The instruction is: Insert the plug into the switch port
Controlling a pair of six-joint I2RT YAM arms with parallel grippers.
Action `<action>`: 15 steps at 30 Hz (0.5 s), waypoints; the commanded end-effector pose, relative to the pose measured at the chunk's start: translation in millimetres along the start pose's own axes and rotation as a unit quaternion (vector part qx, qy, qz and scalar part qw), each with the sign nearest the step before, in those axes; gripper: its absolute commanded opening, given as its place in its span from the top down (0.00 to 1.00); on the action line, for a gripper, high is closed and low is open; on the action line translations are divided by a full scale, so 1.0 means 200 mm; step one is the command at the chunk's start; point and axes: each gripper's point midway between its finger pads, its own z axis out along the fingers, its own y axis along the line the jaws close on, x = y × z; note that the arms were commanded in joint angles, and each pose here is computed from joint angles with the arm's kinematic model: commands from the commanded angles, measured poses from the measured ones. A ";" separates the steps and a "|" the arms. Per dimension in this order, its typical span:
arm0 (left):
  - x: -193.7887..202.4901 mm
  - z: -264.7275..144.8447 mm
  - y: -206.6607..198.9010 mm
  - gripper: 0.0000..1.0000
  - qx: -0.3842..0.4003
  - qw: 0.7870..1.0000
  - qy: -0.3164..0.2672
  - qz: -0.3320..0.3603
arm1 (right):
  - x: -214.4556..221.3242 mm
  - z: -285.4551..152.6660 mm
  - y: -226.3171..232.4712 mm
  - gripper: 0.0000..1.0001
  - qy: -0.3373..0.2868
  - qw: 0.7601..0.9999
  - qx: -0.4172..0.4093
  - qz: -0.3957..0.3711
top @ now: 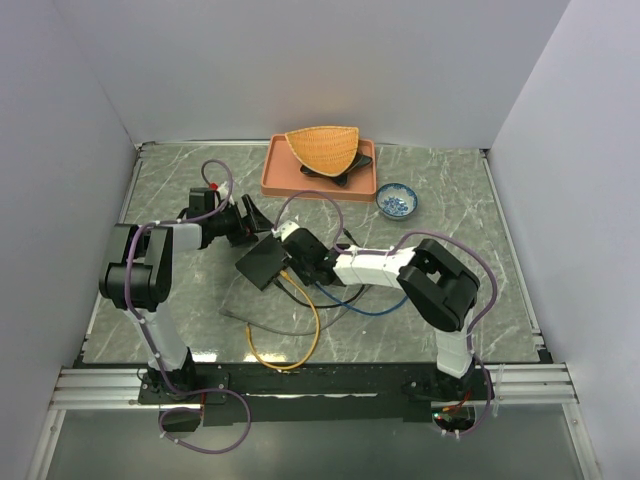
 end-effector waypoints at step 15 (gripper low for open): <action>0.07 0.04 0.04 0.20 0.015 1.000 0.025 0.003 | -0.13 -0.03 0.08 1.00 -0.063 0.998 -0.007 -0.006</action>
